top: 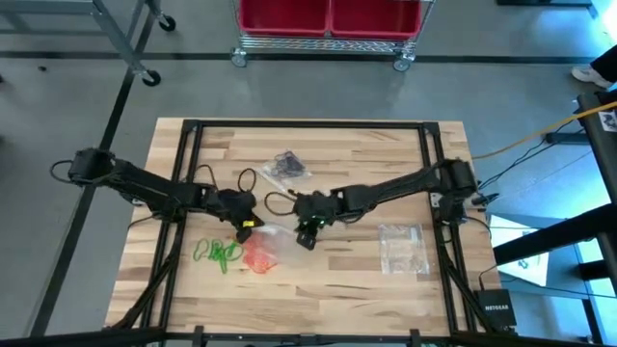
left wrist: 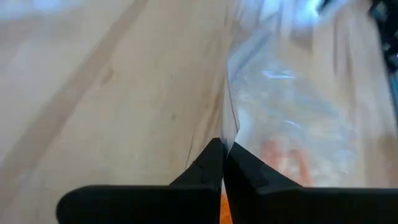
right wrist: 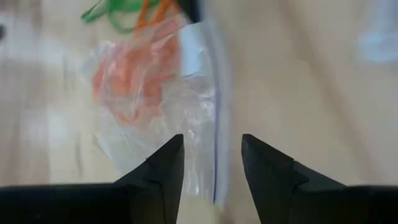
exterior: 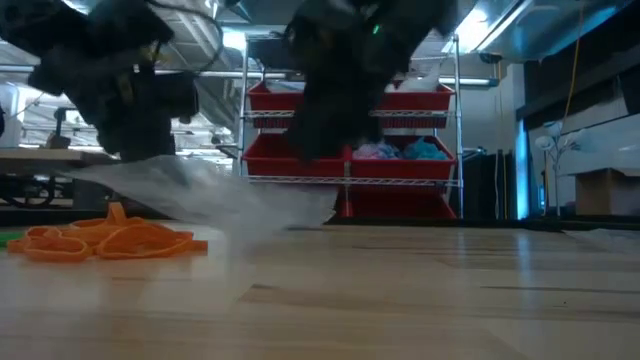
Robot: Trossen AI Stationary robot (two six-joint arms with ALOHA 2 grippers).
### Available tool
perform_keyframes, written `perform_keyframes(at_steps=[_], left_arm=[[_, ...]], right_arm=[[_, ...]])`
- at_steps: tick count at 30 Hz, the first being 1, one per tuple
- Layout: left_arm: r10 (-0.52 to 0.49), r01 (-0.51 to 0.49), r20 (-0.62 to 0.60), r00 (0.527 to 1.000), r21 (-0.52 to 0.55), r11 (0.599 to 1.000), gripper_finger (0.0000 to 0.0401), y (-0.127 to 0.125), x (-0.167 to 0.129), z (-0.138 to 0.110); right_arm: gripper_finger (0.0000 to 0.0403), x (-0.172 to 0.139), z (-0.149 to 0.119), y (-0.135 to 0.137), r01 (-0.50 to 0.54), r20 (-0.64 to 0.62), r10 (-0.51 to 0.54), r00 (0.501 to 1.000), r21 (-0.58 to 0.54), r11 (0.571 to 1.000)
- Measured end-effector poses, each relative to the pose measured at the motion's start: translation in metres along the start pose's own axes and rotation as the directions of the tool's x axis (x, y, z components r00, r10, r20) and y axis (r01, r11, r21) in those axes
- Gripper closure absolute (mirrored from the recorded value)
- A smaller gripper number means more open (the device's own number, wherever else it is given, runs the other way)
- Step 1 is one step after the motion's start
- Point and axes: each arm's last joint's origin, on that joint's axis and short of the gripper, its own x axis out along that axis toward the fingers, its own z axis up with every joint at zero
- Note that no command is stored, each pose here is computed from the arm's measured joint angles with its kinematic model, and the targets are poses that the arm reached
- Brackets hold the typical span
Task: Sort rubber bands
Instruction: Open the transparent zip bag
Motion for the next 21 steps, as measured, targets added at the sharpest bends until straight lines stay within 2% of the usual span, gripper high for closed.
perform_keyframes(at_steps=[2,5,10,12,16,21], left_arm=[[-0.011,0.011,0.050,0.999,-0.003,1.000,0.0400,-0.003,-0.008,0.004],[-0.022,0.023,0.136,0.990,-0.009,1.000,0.0401,-0.006,-0.019,0.012],[0.112,-0.083,0.242,0.964,-0.125,0.989,0.0401,-0.002,-0.026,0.016],[0.125,-0.086,0.267,0.956,-0.154,0.984,0.0401,-0.003,-0.026,0.018],[0.074,-0.033,0.321,0.944,-0.131,0.991,0.0401,-0.009,-0.027,0.022],[0.122,-0.084,0.318,0.940,-0.128,0.988,0.0401,-0.007,-0.025,0.021]], right_arm=[[0.0249,-0.021,0.005,0.001,0.027,0.033,-0.026,0.999,-0.024,0.999],[0.0249,-0.047,0.014,0.005,0.006,0.102,-0.001,0.995,-0.048,0.999],[0.0249,-0.059,0.015,0.021,-0.041,0.167,0.061,0.984,-0.119,0.992],[0.0249,-0.053,0.013,0.026,-0.010,0.193,0.034,0.981,-0.122,0.992],[0.0249,-0.023,0.006,0.026,0.083,0.216,-0.068,0.974,-0.062,0.995],[0.0237,0.005,-0.003,0.021,0.099,0.164,-0.098,0.982,0.005,0.995]])
